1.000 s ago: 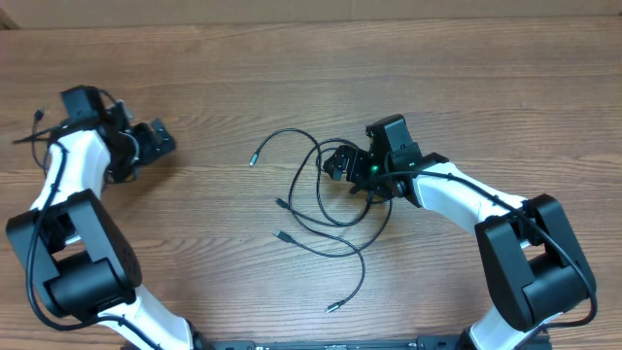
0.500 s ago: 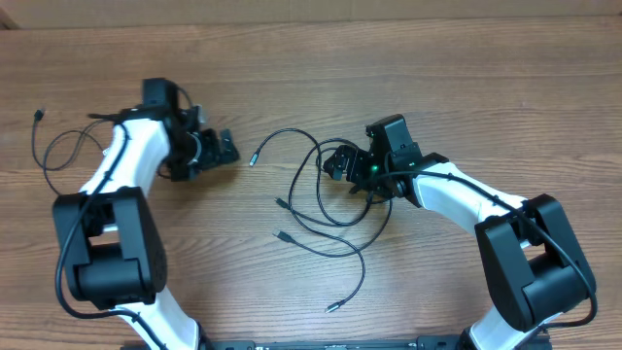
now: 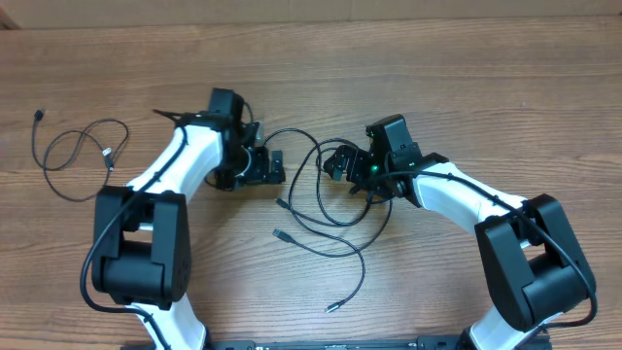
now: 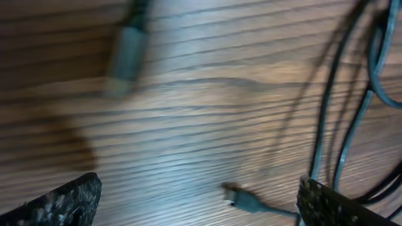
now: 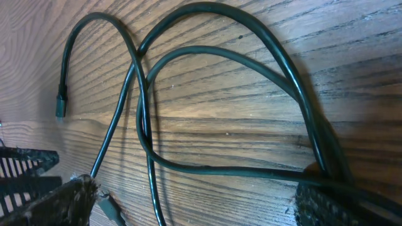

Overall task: Untangle cables
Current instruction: 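Move the left gripper right toward the right gripper's cable pile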

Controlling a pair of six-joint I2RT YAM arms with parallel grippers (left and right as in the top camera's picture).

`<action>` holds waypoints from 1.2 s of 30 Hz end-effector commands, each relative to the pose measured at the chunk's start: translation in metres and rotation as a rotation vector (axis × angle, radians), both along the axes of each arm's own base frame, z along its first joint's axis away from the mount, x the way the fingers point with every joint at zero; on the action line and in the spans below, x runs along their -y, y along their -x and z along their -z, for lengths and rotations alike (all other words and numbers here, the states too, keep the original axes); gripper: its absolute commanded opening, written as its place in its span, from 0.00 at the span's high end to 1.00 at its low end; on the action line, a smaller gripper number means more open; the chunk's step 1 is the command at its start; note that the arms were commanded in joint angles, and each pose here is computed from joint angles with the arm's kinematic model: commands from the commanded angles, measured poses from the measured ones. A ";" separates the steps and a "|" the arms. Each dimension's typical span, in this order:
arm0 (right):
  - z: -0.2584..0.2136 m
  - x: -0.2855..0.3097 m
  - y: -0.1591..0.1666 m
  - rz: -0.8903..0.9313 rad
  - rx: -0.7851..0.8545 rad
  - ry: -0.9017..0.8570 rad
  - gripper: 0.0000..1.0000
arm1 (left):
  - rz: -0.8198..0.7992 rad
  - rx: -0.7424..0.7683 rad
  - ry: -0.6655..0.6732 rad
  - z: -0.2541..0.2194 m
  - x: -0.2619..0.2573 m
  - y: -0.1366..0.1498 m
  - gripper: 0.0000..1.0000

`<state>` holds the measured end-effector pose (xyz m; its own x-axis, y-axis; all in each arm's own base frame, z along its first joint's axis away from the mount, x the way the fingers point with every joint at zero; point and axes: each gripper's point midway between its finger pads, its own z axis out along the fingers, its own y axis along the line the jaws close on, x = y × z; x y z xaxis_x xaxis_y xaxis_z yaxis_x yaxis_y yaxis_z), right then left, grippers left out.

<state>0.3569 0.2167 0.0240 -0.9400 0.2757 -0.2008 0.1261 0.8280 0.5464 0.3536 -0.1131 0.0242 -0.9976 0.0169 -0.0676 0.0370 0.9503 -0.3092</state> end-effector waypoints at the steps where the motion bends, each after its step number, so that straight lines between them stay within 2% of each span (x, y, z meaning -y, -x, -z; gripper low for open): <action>1: 0.018 0.010 0.007 0.020 -0.037 0.048 0.00 | 0.044 0.005 0.004 0.004 0.017 0.003 0.01; 7: 0.019 0.010 0.007 0.020 -0.037 0.049 0.00 | 0.065 0.044 -0.026 0.005 0.022 -0.002 0.00; 36: 0.019 0.010 0.007 0.020 -0.037 0.048 0.00 | 0.063 0.046 -0.033 0.005 0.020 -0.003 0.01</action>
